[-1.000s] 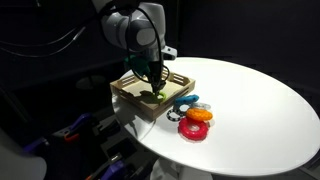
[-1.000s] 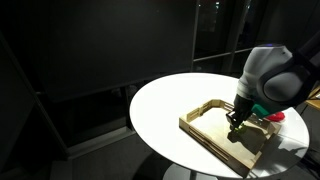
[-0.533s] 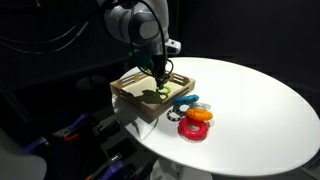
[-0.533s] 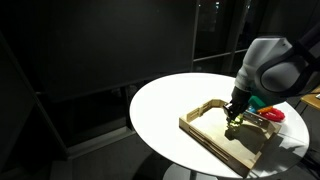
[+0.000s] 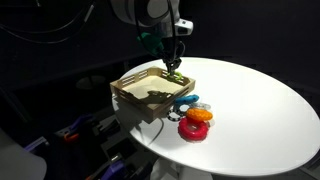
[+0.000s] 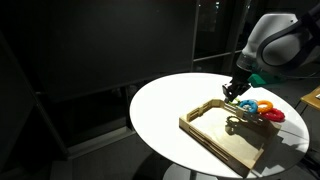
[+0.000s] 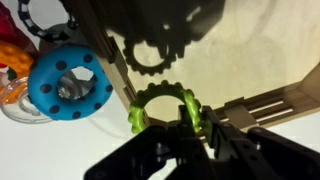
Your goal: Remove the green donut plush toy and put it on top of the donut orange plush toy
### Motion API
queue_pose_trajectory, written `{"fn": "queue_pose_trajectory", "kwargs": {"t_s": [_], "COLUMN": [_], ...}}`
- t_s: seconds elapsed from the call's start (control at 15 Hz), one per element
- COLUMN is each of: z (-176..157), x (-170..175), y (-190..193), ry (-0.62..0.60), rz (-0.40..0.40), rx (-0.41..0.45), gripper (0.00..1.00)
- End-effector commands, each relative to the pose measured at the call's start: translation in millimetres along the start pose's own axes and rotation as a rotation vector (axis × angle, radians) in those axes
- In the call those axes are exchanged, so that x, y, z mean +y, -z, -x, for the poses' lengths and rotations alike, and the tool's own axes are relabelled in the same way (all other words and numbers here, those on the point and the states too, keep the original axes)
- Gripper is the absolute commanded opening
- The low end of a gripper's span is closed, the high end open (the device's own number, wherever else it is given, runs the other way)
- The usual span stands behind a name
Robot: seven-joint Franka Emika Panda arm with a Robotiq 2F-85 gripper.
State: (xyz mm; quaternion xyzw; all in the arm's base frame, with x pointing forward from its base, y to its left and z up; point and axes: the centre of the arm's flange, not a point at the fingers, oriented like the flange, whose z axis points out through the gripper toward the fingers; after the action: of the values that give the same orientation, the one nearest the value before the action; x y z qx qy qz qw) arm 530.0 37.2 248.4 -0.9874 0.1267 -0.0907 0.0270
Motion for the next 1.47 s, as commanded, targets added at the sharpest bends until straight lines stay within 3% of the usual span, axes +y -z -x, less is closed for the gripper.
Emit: {"fn": "queue_pose_trajectory", "kwargs": {"t_s": [0.0,0.73,1.4], "z": [-20,-16,4], "x": [24,117,154], "y": [17,14,-7], "ry": [-0.054,-0.168,-0.223], "rz": [0.04,0.172,0.193], "rx": [0.016,-0.015,-0.079], "gripper": [0.06,0.06,0.06]}}
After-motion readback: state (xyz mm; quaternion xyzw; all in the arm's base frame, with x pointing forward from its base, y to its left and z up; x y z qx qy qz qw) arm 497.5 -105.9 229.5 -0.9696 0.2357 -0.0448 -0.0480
